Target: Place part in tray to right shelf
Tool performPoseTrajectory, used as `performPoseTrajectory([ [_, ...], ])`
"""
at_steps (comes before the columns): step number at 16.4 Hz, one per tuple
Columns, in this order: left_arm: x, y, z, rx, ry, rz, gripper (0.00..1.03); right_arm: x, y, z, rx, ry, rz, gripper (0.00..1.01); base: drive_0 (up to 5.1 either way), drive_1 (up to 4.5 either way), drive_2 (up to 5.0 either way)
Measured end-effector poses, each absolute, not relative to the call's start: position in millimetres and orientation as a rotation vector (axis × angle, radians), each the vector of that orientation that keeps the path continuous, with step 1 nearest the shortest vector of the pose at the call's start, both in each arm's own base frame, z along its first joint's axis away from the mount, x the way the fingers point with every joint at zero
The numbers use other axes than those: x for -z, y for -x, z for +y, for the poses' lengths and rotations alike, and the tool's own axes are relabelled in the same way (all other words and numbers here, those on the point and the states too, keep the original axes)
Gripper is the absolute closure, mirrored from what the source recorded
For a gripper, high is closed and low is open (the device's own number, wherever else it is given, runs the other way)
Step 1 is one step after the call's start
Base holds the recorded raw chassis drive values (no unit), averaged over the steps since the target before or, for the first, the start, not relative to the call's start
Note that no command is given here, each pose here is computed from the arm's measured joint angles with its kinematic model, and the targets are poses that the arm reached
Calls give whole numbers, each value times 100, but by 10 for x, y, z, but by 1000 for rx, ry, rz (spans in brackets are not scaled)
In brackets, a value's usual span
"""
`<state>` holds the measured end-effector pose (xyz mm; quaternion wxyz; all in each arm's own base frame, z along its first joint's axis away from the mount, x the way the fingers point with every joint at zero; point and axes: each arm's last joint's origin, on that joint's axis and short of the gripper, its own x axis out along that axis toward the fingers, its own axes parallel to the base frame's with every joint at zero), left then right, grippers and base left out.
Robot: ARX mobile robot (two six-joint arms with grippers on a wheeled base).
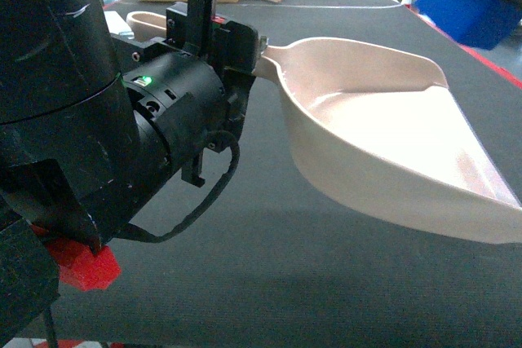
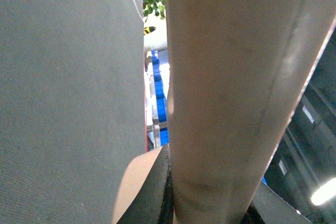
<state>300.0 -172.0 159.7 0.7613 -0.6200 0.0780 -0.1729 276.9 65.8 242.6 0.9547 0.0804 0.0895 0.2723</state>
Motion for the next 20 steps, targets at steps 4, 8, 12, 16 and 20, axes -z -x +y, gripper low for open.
performPoseTrajectory([
  [4,-1594,-2995,-1729,378,1347,175,85,-2190,-2864,1165,-560,-184,334,27,0,0,0],
  [8,-1596,-3000,-1720,375,1348,170,85,-2572,-2697,1066,-458,-123,128,4,0,0,0],
  [12,-1596,-3000,-1720,375,1348,170,85,-2896,-2092,707,-240,130,-83,3,0,0,0],
  [16,-1595,-3000,-1720,376,1347,171,85,-3064,-1473,415,-131,249,-186,3,0,0,0],
  [20,-1596,-3002,-1717,374,1348,169,85,-3032,-1508,426,-133,275,-161,3,0,0,0],
])
